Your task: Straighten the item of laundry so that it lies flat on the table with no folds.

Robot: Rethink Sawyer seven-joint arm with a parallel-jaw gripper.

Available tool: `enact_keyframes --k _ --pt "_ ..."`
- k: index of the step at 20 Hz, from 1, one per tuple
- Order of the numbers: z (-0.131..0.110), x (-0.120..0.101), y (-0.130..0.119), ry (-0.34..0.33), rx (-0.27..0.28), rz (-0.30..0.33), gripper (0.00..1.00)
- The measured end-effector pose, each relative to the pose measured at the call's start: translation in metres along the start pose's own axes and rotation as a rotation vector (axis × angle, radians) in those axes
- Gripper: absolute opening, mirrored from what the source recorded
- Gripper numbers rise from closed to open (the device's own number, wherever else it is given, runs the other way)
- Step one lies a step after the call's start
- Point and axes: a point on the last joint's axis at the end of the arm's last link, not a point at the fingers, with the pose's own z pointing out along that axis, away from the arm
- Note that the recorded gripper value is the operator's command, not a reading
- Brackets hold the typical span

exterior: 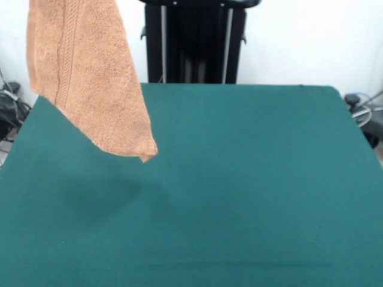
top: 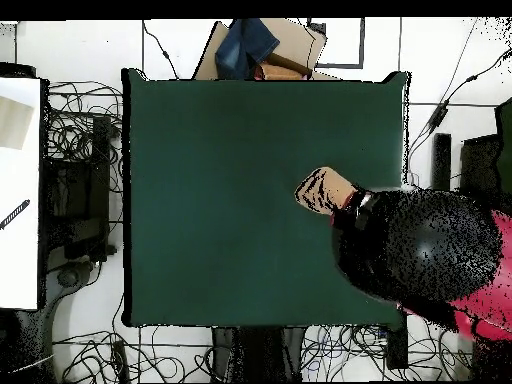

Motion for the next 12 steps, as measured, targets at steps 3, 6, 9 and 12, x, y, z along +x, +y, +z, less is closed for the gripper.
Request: enact_keyframes --k 3,6,9,12 --pt "0.005 -0.004 -0.006 -0.031 0.009 -0.001 0.00" --pt "0.011 -0.009 -0.011 -0.084 0.017 -0.009 0.00" --pt "0.021 -0.011 -0.006 -0.139 0.029 -0.025 0.00" --pt "0.035 -0.010 0.001 -0.185 0.037 -0.044 0.00"
